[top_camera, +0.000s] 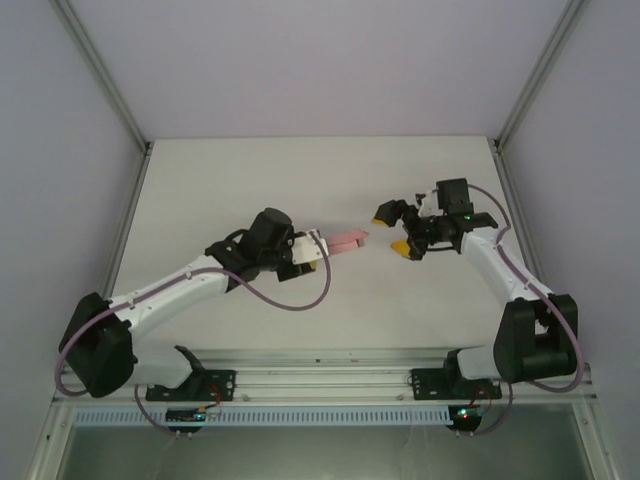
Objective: Assemble paper box
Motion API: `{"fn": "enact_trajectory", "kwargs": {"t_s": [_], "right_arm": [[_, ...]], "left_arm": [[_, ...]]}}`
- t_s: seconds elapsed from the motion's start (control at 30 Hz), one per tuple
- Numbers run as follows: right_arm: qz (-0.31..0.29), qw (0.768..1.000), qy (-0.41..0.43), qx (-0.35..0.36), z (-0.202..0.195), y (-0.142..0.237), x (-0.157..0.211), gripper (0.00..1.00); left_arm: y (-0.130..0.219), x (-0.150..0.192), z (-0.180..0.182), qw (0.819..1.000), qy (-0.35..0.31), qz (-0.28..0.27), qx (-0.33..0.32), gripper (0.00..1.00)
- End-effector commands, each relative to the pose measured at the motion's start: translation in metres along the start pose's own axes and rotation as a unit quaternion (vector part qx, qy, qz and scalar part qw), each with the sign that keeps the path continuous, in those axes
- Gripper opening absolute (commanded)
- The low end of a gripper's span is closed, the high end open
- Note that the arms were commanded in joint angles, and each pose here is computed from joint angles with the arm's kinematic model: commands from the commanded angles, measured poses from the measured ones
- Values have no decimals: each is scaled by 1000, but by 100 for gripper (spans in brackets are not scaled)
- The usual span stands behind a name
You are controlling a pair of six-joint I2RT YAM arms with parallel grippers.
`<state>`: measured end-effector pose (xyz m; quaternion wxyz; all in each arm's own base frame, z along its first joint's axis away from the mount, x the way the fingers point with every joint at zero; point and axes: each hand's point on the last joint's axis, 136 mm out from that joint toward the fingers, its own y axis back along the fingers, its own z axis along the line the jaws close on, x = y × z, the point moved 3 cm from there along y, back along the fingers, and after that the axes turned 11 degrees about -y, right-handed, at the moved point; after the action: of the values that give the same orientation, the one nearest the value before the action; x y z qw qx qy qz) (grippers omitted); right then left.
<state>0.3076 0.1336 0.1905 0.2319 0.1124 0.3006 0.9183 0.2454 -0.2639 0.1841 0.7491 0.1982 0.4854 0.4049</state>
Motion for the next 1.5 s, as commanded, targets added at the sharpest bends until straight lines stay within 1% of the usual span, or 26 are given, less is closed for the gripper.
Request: {"fn": "enact_trajectory", "kwargs": {"t_s": [0.0, 0.07, 0.13, 0.2, 0.27, 0.37, 0.43, 0.5, 0.63, 0.73, 0.8, 0.87, 1.03, 1.13, 1.3, 1.33, 1.4, 1.43, 1.47], "right_arm": [[-54, 991, 120, 28, 1, 10, -13, 98], [-83, 980, 180, 21, 8, 12, -20, 98], [-98, 961, 258, 3, 18, 12, -17, 98], [-111, 932, 343, -20, 28, 12, -8, 98], [-121, 898, 421, -55, 39, 12, 3, 98], [-107, 847, 513, -94, 45, 10, 23, 98], [-100, 831, 537, -106, 46, 8, 30, 98], [-85, 826, 547, -107, 46, 3, 33, 98], [-31, 813, 575, -91, 40, -14, 41, 98], [-6, 780, 622, -69, 37, -27, 50, 98], [-7, 756, 652, -45, 37, -36, 52, 98], [-13, 741, 670, -26, 39, -43, 50, 98], [-25, 714, 699, 18, 41, -54, 41, 97], [-34, 707, 706, 28, 42, -56, 36, 95], [-8, 699, 715, 25, 41, -64, 40, 90], [-3, 699, 715, 24, 41, -66, 41, 87], [5, 698, 715, 25, 39, -70, 41, 76], [5, 697, 716, 27, 40, -72, 40, 70], [8, 697, 717, 25, 40, -74, 41, 61]], "left_arm": [[2, 10, -14, 994, 53, 16, 95, 30], [-5, 17, -8, 989, 88, 28, 114, 30], [-11, 25, -6, 981, 120, 42, 148, 30], [-19, 30, -2, 974, 139, 58, 170, 30], [-24, 34, 0, 971, 140, 68, 184, 29], [-32, 38, 0, 967, 136, 78, 199, 29], [-33, 37, 1, 965, 141, 73, 210, 29], [-34, 35, 4, 962, 148, 69, 219, 29], [-36, 34, 6, 958, 149, 73, 236, 29], [-35, 34, 3, 954, 143, 77, 251, 29], [-35, 36, 2, 953, 140, 83, 254, 29], [-35, 38, 1, 953, 139, 89, 255, 29], [-36, 44, -3, 949, 138, 108, 261, 29], [-38, 47, -5, 948, 134, 119, 263, 29], [-40, 47, -7, 947, 133, 118, 267, 29], [-40, 47, -8, 947, 132, 118, 267, 30], [-41, 46, -8, 947, 131, 118, 269, 29], [-41, 47, -8, 947, 132, 119, 268, 29], [-42, 47, -9, 946, 133, 120, 269, 29]]}}
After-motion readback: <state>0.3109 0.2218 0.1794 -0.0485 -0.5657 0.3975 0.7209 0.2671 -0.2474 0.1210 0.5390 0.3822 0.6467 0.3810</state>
